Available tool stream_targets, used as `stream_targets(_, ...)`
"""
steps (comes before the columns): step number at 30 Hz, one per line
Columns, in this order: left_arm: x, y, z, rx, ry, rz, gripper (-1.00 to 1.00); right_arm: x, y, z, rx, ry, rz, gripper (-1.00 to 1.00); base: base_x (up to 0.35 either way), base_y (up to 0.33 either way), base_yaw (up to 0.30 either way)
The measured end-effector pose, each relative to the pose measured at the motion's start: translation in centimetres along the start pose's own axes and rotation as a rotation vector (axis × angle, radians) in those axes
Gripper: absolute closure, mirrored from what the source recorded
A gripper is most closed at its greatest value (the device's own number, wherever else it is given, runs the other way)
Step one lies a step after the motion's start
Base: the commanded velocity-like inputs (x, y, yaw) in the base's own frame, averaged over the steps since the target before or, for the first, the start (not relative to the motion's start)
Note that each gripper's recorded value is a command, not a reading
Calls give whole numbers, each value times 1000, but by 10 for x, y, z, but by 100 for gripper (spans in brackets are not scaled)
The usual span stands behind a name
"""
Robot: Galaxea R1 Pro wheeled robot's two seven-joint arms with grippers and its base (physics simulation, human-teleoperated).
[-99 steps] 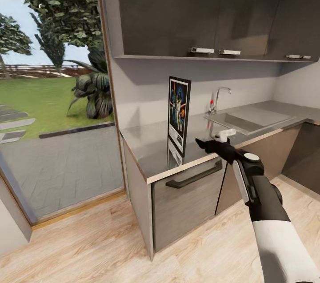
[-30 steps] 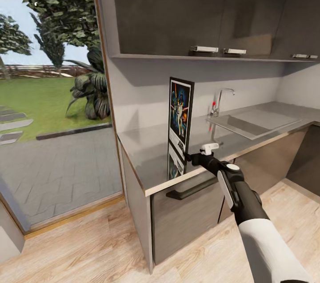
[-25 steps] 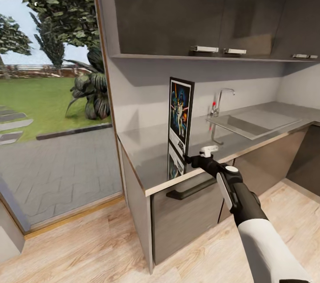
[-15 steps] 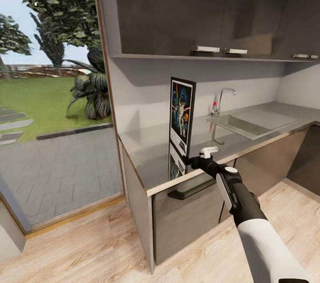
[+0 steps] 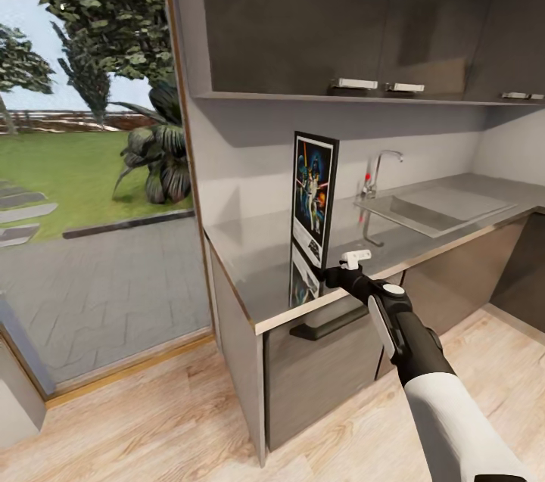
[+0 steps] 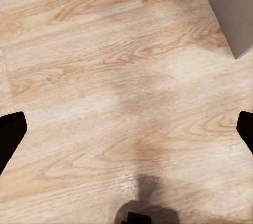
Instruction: Pick up the poster from the kitchen countertop and hang it on one of the wall nails in the kitchen.
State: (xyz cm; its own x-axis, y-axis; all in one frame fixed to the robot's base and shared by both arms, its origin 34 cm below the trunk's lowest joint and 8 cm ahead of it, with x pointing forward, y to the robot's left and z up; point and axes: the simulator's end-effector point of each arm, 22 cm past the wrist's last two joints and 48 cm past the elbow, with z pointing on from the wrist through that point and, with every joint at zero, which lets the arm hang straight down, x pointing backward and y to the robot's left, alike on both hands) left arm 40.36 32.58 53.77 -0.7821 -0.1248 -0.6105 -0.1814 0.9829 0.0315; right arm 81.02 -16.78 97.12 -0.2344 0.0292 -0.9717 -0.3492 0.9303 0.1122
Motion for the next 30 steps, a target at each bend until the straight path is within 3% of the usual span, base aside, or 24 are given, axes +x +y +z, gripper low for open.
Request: stream_targets(30,-2,4,0,-5,-3,5,-100,1,-1,0,2,1,1,-100,53,5,0)
